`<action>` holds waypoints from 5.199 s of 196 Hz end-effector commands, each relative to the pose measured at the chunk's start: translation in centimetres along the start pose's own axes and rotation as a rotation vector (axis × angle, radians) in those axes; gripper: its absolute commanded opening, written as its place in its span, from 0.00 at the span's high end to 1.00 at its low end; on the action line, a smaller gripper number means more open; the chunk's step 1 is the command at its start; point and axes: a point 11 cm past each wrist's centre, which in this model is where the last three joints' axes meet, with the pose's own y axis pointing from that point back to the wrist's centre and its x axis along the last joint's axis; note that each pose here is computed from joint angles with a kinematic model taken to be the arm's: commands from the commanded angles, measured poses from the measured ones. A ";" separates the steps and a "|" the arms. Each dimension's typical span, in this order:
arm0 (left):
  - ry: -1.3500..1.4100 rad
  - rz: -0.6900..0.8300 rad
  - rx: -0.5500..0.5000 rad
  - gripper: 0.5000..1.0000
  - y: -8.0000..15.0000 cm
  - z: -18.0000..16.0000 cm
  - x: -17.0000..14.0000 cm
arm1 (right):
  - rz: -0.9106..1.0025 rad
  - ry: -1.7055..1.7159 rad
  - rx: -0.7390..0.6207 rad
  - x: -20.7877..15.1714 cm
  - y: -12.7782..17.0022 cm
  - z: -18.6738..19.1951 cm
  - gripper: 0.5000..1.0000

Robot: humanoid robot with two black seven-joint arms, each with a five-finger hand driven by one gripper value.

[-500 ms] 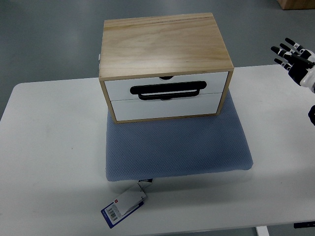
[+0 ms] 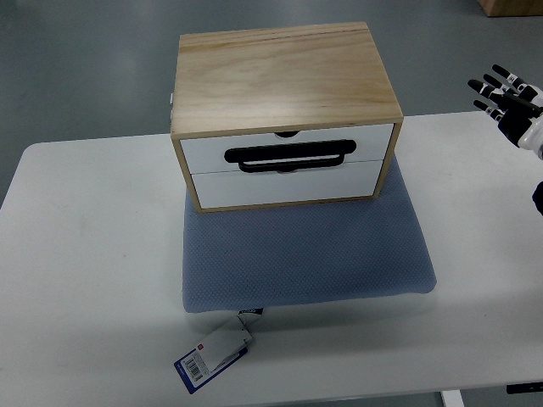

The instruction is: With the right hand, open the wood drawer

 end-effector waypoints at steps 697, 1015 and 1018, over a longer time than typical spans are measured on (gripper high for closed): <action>0.000 -0.001 0.001 0.00 0.0 0.0 0.0 | -1.060 1.085 -0.218 -25.3 5.5 -10.1 0.14; 0.000 -0.001 0.001 0.00 0.0 0.0 0.0 | -1.050 1.306 -0.391 -31.2 5.8 -0.4 0.14; 0.000 -0.001 -0.001 0.00 0.0 0.1 0.0 | -1.047 1.306 -0.390 -31.2 5.7 -0.4 0.14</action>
